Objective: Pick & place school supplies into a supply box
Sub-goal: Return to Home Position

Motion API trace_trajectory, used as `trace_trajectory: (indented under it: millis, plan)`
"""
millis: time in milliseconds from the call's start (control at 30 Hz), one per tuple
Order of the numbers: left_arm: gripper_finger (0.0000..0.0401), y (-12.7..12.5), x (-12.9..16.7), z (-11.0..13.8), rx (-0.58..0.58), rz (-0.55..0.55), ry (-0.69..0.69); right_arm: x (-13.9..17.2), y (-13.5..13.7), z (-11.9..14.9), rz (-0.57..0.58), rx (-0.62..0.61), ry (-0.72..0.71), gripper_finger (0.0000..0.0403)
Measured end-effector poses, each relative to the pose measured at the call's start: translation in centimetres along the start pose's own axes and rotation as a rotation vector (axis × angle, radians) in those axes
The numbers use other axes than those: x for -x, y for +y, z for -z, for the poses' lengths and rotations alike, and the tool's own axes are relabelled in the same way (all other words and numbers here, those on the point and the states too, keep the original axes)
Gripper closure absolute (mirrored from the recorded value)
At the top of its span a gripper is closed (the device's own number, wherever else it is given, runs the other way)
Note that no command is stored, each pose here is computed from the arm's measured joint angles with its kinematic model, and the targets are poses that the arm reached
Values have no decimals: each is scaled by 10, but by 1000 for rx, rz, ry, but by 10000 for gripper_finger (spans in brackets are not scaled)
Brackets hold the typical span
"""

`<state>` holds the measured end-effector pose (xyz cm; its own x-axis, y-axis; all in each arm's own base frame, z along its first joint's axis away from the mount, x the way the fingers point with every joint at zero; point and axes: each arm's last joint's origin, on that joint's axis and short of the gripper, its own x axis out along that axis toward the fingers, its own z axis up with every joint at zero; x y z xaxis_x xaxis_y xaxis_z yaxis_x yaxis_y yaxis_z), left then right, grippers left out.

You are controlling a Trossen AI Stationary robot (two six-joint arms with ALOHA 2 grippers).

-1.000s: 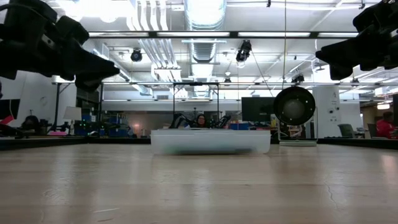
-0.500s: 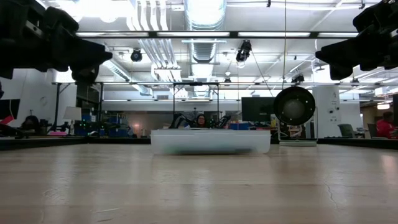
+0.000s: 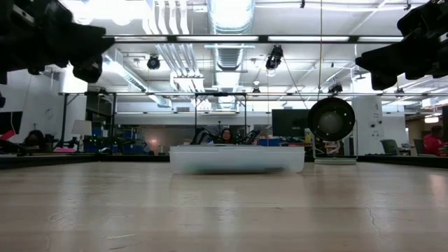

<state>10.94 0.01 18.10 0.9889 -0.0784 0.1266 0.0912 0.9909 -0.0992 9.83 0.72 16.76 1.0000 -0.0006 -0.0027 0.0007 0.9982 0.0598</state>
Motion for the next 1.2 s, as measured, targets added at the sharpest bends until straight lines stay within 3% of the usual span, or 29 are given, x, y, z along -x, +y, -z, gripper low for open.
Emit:
trace_trajectory:
  millis: [267,1200]
  plan:
    - [302,-2,13,-5,-7,7,-60,0,0,0,0,0,0,326]
    - [302,0,13,11,-60,-15,104,0,0,0,0,0,-1,321]
